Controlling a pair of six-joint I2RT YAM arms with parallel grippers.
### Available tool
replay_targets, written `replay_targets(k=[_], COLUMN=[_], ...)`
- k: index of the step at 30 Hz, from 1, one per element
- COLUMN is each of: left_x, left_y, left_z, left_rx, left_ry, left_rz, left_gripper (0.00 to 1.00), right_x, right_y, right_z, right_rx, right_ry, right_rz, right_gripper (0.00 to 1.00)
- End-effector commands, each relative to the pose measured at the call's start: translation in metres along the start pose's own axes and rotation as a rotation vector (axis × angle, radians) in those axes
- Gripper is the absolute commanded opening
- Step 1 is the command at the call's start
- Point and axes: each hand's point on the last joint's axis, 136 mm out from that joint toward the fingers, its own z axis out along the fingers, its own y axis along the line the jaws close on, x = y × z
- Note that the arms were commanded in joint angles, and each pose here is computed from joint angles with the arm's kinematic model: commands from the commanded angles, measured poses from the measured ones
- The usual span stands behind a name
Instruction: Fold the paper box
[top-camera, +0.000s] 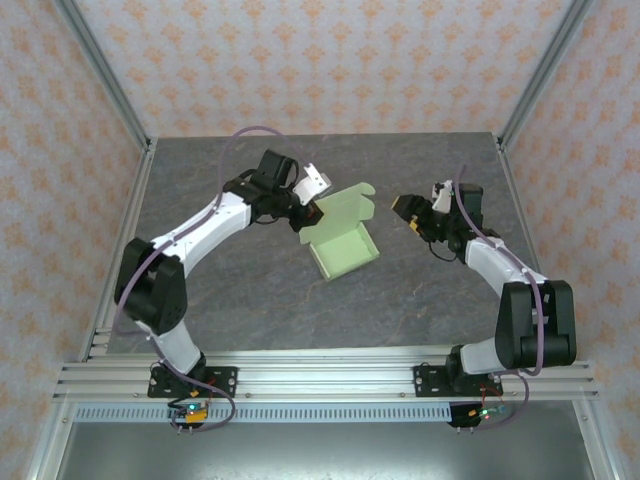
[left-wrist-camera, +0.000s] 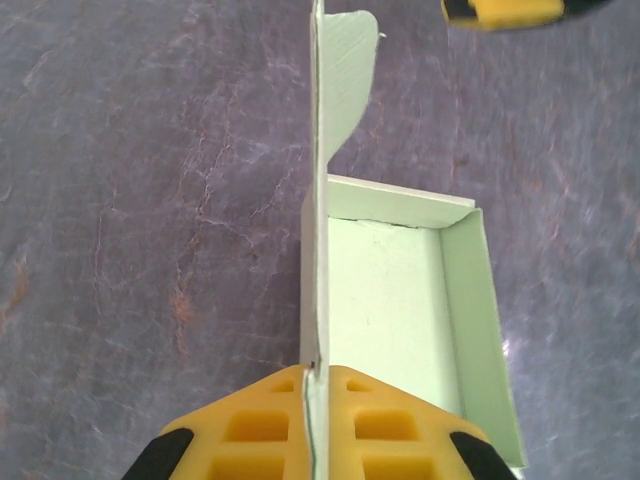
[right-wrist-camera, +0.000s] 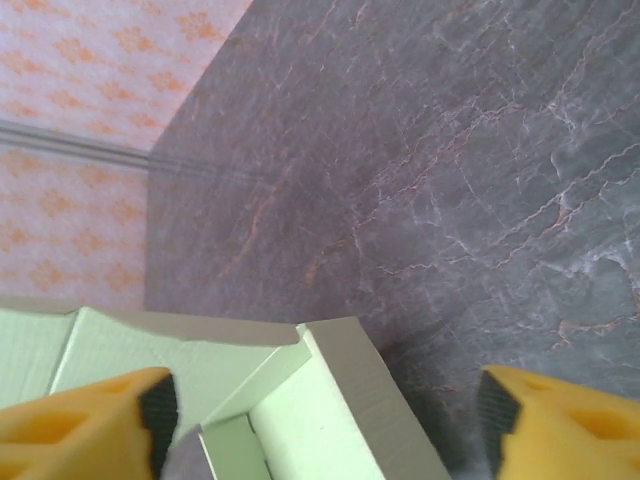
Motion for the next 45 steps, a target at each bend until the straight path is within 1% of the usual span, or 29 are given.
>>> replay_targets(k=[1, 4, 7, 9, 10, 12, 13, 16, 19, 22, 25, 28, 31, 33, 37, 40, 45], left_x=[0.021, 0.026, 0.021, 0.011, 0.005, -0.002, -0.007, -0.004, 0.004, 0.014, 0.021, 0.022, 0.025, 0.025, 0.022, 0.022, 0.025], left_y=[-0.011, 0.002, 0.013, 0.016, 0.016, 0.020, 0.021, 0.030, 0.023, 0.018, 0.013, 0.006, 0.008, 0.010, 0.012, 0.012, 0.010], left_z=[0.009, 0.025, 0.032, 0.028, 0.023, 0.013, 0.001, -0.018, -0.025, -0.020, -0.009, 0.000, 0.007, 0.009, 0.015, 0.019, 0.028], left_rx=[0.134, 0.168, 0.171, 0.158, 0.143, 0.091, 0.056, -0.037, -0.057, -0.076, -0.093, -0.094, -0.112, -0.137, -0.156, -0.177, -0.201], left_ry=[0.116, 0.147, 0.143, 0.111, 0.088, 0.056, 0.034, -0.004, -0.051, -0.085, -0.059, -0.038, -0.026, -0.027, -0.053, -0.055, -0.047], left_rz=[0.168, 0.165, 0.131, 0.111, 0.097, 0.061, 0.039, -0.100, -0.206, -0.308, -0.351, -0.363, -0.400, -0.421, -0.463, -0.500, -0.571], left_gripper=[0.01, 0.11, 0.22, 0.36, 0.41, 0.45, 0.45, 0.46, 0.48, 0.48, 0.48, 0.48, 0.46, 0.41, 0.25, 0.20, 0.17], right_x=[-0.005, 0.002, 0.009, 0.013, 0.013, 0.010, 0.008, 0.005, 0.008, 0.013, 0.017, 0.022, 0.030, 0.033, 0.036, 0.037, 0.042], right_y=[0.003, -0.004, 0.004, 0.011, 0.014, 0.019, 0.021, 0.021, 0.022, 0.024, 0.025, 0.025, 0.025, 0.025, 0.024, 0.025, 0.025], right_z=[-0.002, 0.002, 0.008, 0.011, 0.011, 0.010, 0.008, 0.006, 0.009, 0.018, 0.023, 0.029, 0.032, 0.033, 0.035, 0.035, 0.035], right_rx=[0.015, 0.026, 0.007, -0.009, -0.007, -0.001, 0.001, 0.039, 0.068, 0.065, 0.069, 0.064, 0.058, 0.058, 0.050, 0.040, 0.041], right_ry=[0.004, 0.010, 0.003, 0.004, 0.008, 0.008, 0.002, 0.021, 0.080, 0.125, 0.146, 0.182, 0.201, 0.203, 0.192, 0.182, 0.152], right_rz=[-0.150, -0.225, -0.282, -0.315, -0.321, -0.332, -0.349, -0.401, -0.417, -0.403, -0.405, -0.378, -0.363, -0.360, -0.331, -0.312, -0.297], right_gripper=[0.71, 0.66, 0.66, 0.68, 0.69, 0.73, 0.75, 0.76, 0.76, 0.74, 0.72, 0.63, 0.58, 0.53, 0.43, 0.36, 0.30])
